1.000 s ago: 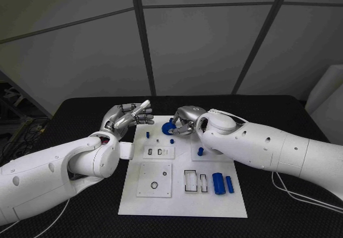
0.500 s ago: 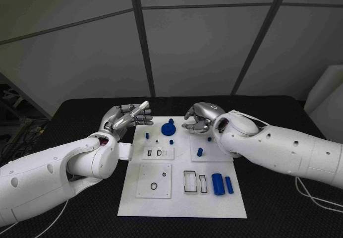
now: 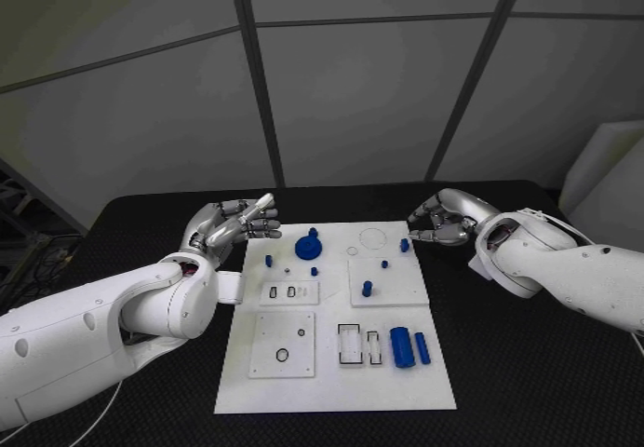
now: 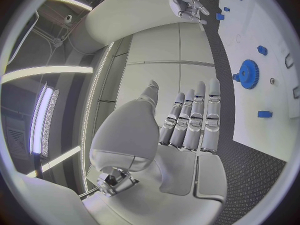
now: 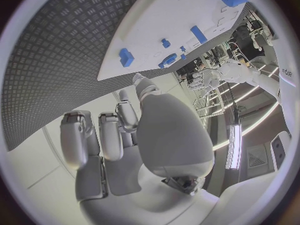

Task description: Assemble the parts on the task board

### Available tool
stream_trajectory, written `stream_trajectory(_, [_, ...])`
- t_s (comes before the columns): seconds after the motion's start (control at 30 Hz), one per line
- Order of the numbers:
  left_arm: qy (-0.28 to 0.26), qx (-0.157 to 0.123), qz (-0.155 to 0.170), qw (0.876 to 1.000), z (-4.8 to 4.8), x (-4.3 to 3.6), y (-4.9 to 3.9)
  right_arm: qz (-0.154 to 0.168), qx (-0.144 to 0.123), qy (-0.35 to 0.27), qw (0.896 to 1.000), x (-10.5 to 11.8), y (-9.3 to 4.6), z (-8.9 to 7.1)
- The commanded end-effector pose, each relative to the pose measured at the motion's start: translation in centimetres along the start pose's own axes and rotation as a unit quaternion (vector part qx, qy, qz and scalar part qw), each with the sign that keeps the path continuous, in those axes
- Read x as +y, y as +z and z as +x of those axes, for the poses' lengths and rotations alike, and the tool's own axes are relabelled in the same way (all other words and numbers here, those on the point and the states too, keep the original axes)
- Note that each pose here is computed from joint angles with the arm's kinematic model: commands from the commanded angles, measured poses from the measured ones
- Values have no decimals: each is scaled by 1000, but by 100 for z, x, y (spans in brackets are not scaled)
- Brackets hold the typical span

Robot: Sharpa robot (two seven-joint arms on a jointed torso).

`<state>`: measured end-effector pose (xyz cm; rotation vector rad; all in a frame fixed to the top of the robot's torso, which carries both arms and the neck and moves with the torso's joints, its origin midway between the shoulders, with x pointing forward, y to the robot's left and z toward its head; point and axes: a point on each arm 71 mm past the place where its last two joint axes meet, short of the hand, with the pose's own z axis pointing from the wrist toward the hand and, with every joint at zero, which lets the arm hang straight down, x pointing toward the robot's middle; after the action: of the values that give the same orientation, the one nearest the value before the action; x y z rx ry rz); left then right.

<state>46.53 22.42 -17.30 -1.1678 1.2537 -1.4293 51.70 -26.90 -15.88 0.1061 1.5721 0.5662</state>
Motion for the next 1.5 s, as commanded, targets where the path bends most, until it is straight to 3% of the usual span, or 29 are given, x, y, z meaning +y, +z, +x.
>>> stream_trajectory(0.03, [0,9,3,1000,9,1,9,-27,25,32,999,-35,-15,-3])
stream_trajectory(0.3, [-1,8,0,1000,5,27,20,-21,27,30,999,-139,21,-4])
stream_trajectory(0.67, [-1,8,-1,1000,8,44,28,-29,44,19,998,-93,86,107])
stream_trajectory(1.5, [1,4,-2,1000,-16,49,33,-29,64,17,997,-99,56,175])
